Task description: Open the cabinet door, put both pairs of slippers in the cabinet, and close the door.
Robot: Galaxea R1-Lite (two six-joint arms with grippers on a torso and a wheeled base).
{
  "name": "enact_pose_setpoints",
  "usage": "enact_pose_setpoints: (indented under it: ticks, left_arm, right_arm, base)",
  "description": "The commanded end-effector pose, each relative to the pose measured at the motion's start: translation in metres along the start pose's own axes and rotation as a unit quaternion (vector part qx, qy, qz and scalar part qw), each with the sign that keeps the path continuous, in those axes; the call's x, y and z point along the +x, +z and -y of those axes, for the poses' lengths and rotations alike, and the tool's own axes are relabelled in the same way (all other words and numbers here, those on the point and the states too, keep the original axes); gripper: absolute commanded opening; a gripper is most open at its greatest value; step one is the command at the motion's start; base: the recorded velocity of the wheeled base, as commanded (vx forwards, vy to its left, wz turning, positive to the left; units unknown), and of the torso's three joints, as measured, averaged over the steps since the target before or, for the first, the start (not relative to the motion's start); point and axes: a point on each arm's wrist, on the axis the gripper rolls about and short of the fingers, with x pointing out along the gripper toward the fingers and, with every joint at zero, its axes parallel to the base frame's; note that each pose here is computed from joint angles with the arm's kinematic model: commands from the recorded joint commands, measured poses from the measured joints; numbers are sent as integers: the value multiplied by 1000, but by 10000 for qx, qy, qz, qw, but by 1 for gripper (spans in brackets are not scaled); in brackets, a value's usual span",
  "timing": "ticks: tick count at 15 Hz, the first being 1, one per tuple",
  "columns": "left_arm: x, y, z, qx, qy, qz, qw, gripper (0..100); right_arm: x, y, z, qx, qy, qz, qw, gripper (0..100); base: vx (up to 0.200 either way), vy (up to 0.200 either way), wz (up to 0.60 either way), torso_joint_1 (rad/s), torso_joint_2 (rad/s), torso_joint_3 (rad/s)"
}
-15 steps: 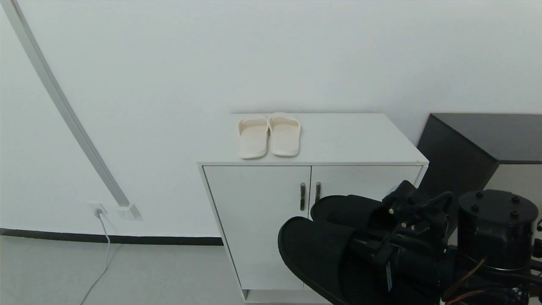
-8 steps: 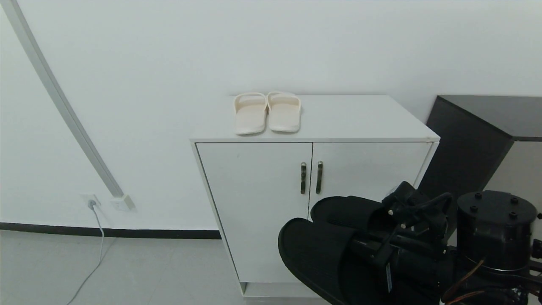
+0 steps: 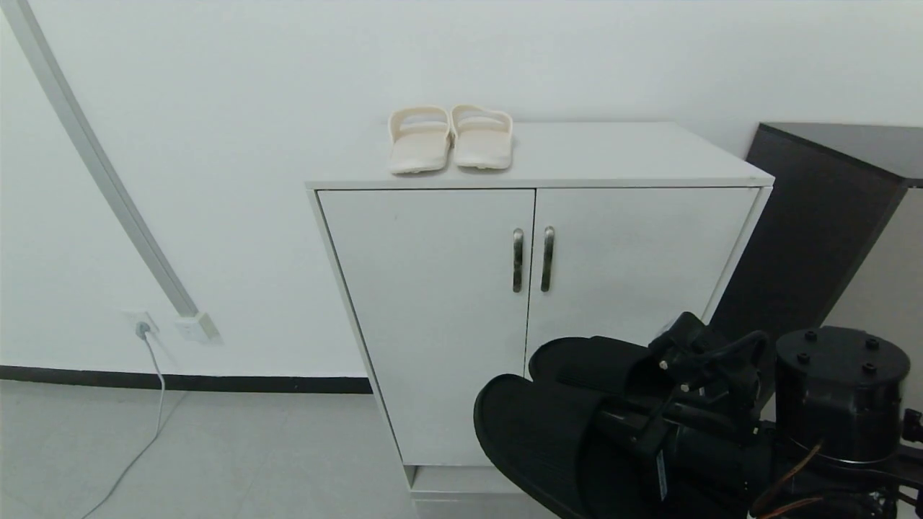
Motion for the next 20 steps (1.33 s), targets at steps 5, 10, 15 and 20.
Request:
enact_pose_setpoints:
  ticks: [5,10,15,20]
  left_arm:
    - [-6,25,0,15,-33,391,9992,100]
    - [18,106,2,-636,-748,-69,9951,100]
    - [74,127,10,-679,-1632,-291,9838,100]
    - [121,156,23,-655,-2471,-335,9662,100]
  right_arm:
    - [2,-5,0,10,19,-106,9999,0]
    - [5,-9,0,4,17,-175,9998,0]
    - [5,-10,1,14,18,-152,9999,0]
    - [5,-10,0,-119,20,-159,9998,0]
  base:
    - [0,0,0,-108,462,346]
    - [0,0,0,-41,427,380]
    - [0,0,0,-1,92,82]
    - [0,0,0,0,0,0]
